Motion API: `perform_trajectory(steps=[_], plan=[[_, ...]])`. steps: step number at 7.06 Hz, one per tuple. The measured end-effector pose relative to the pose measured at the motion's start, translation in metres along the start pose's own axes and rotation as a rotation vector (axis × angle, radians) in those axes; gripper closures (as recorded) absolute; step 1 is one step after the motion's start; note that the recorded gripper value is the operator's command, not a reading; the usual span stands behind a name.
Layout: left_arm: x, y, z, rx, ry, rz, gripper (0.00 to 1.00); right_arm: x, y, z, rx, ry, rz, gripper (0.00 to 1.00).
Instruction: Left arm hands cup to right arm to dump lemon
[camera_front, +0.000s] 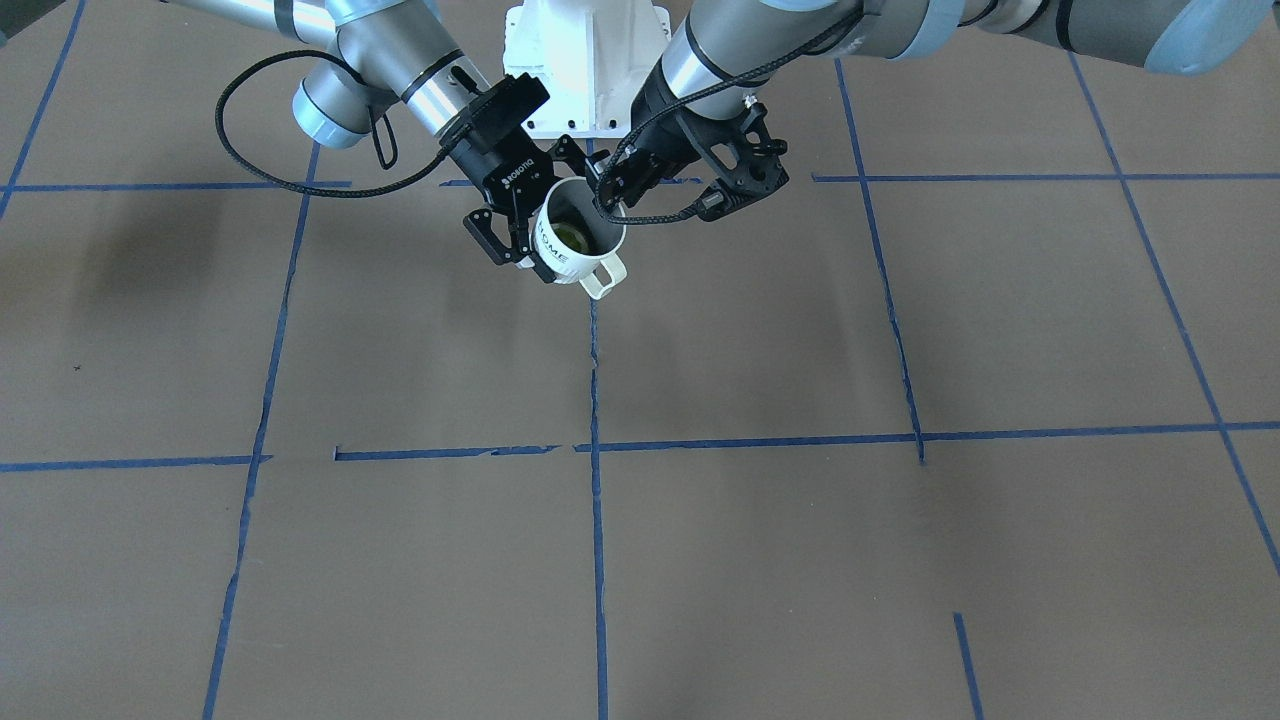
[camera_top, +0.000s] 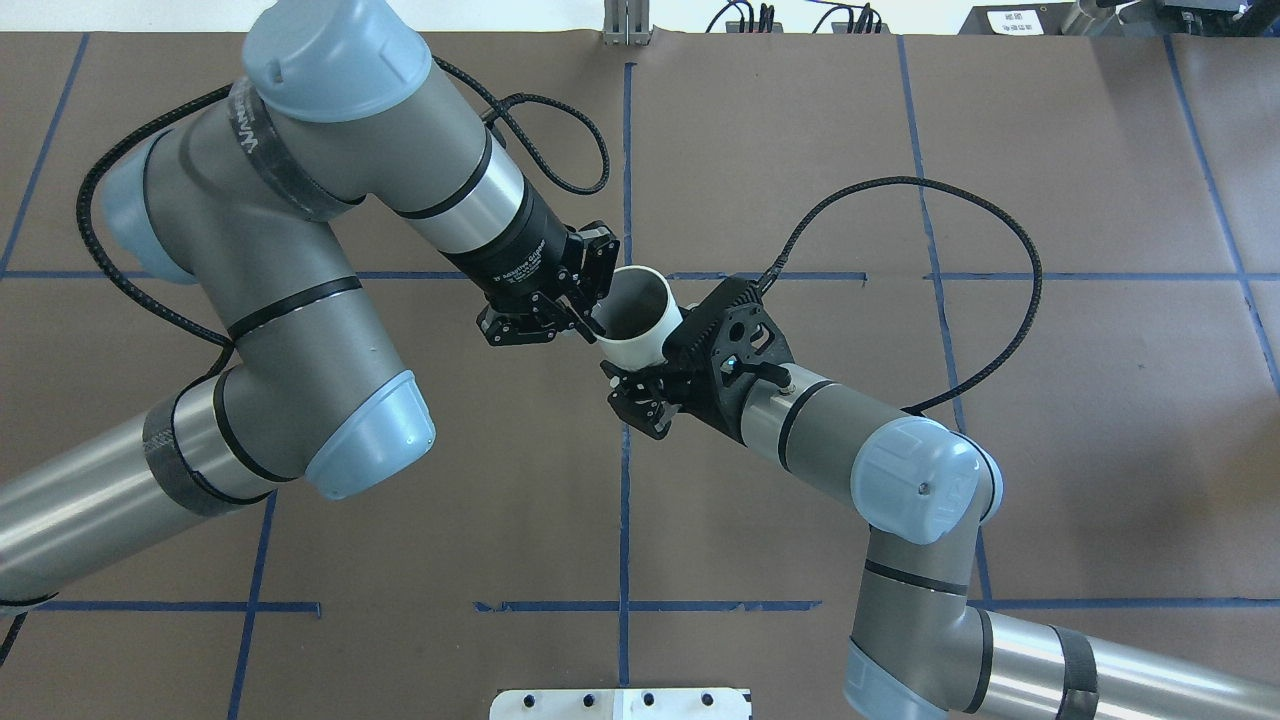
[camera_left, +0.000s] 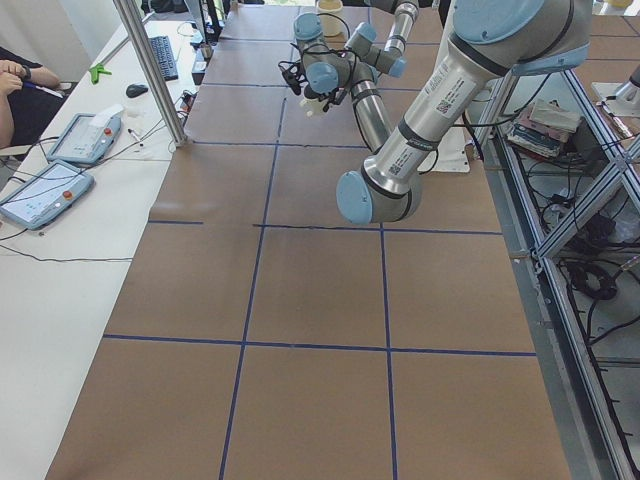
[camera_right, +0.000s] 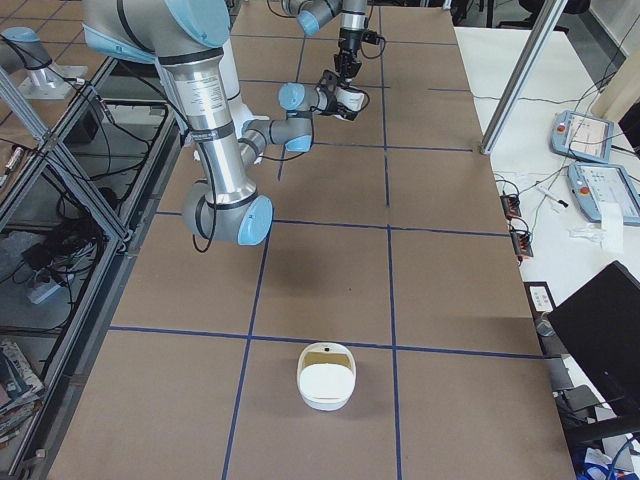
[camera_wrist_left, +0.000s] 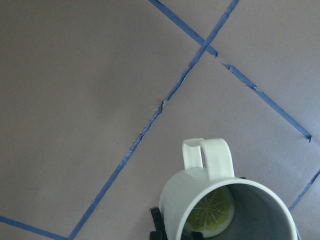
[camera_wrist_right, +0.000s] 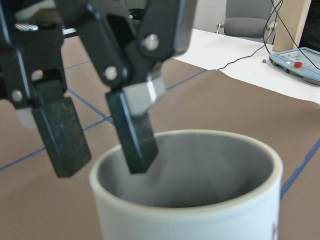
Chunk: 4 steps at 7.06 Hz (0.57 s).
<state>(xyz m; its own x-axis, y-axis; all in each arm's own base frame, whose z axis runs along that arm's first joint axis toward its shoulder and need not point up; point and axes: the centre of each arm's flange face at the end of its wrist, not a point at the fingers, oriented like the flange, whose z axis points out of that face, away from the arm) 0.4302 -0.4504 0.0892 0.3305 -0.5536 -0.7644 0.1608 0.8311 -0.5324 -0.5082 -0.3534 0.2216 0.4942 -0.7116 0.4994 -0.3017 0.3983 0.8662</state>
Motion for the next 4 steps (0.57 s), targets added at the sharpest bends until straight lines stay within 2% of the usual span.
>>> perform_trajectory(steps=[1, 2, 3, 4], plan=[[-0.001, -0.006, -0.015, -0.002, 0.012, -0.003, 0.00, 0.001, 0.001, 0.000, -0.003, 0.001, -0.001, 0.79], [-0.008, -0.016, -0.023, -0.012, 0.008, 0.002, 0.00, 0.001, 0.002, 0.000, -0.004, 0.002, 0.000, 0.85], [-0.025, -0.031, -0.019, -0.007, -0.015, 0.038, 0.00, 0.002, 0.001, 0.000, -0.003, 0.004, 0.011, 0.87], [-0.053, -0.054, -0.008, 0.006, -0.058, 0.104, 0.00, 0.007, 0.000, 0.000, -0.002, 0.013, 0.036, 0.83]])
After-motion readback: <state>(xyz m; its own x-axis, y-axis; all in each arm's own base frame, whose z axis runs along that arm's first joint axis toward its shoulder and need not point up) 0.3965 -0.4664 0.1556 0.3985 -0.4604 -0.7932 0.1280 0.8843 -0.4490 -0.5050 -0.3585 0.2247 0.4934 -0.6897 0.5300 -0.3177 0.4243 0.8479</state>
